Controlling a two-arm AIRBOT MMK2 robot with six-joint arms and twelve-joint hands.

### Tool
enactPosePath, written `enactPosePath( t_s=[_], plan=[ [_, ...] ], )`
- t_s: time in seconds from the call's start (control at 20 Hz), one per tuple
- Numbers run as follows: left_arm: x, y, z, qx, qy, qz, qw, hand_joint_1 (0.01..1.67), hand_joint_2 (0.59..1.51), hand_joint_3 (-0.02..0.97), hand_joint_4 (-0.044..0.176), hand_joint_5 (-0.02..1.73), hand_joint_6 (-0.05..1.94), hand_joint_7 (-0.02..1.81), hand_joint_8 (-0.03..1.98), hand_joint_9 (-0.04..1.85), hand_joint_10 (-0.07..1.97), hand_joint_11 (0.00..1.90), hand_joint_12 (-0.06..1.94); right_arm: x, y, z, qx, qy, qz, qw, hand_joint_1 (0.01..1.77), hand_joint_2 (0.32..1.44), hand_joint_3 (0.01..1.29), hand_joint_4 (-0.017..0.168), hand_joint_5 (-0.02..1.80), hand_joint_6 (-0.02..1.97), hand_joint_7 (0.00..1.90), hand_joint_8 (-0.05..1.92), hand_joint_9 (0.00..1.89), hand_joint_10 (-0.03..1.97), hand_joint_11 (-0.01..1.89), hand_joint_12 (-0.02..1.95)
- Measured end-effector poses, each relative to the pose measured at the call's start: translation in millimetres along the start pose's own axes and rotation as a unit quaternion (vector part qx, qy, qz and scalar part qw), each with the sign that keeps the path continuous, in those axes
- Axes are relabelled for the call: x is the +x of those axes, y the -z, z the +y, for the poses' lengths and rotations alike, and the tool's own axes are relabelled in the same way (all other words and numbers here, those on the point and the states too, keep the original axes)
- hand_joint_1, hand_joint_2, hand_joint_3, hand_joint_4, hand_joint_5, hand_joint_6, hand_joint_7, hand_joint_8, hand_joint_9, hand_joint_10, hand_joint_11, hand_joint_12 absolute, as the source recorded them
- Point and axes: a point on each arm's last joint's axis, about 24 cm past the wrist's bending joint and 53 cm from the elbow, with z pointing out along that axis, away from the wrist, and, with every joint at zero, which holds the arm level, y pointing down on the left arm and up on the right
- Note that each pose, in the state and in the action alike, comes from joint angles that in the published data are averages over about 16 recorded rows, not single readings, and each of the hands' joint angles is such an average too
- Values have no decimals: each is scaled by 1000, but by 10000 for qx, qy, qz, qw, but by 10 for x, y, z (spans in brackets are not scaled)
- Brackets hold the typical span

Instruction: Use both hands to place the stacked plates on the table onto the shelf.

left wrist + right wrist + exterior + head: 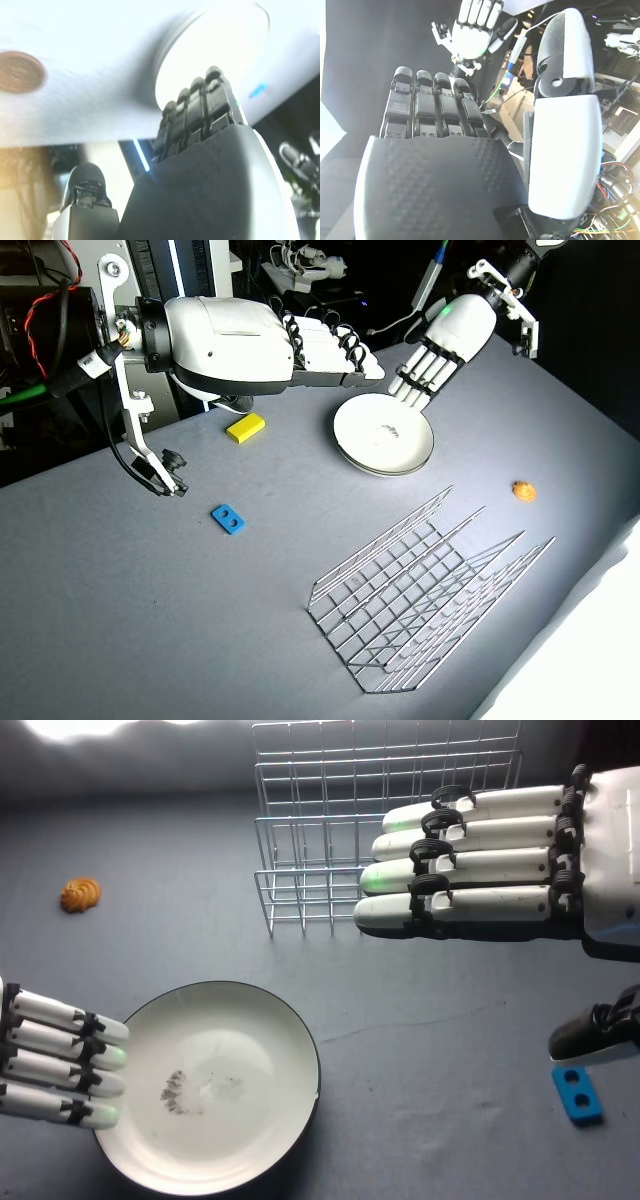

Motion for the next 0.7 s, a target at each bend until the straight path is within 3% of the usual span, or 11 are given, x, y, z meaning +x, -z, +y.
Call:
enactPosePath(
  t_s=[0.35,0.7],
  plan=[
    [94,-60,100,-393,244,101,9989,16,1137,18,1,36,1,16,17,20,8,15,-12,24,3,-4,8,3,30,10000,1049,884,18,2,21,24,22,15,13,6,20,-7],
    [163,-124,105,-584,419,178,9973,15,1140,18,-3,27,-3,15,18,20,9,14,-14,52,5,-7,14,2,64,10000,1047,884,18,2,19,25,21,14,13,6,20,-8]
  ],
)
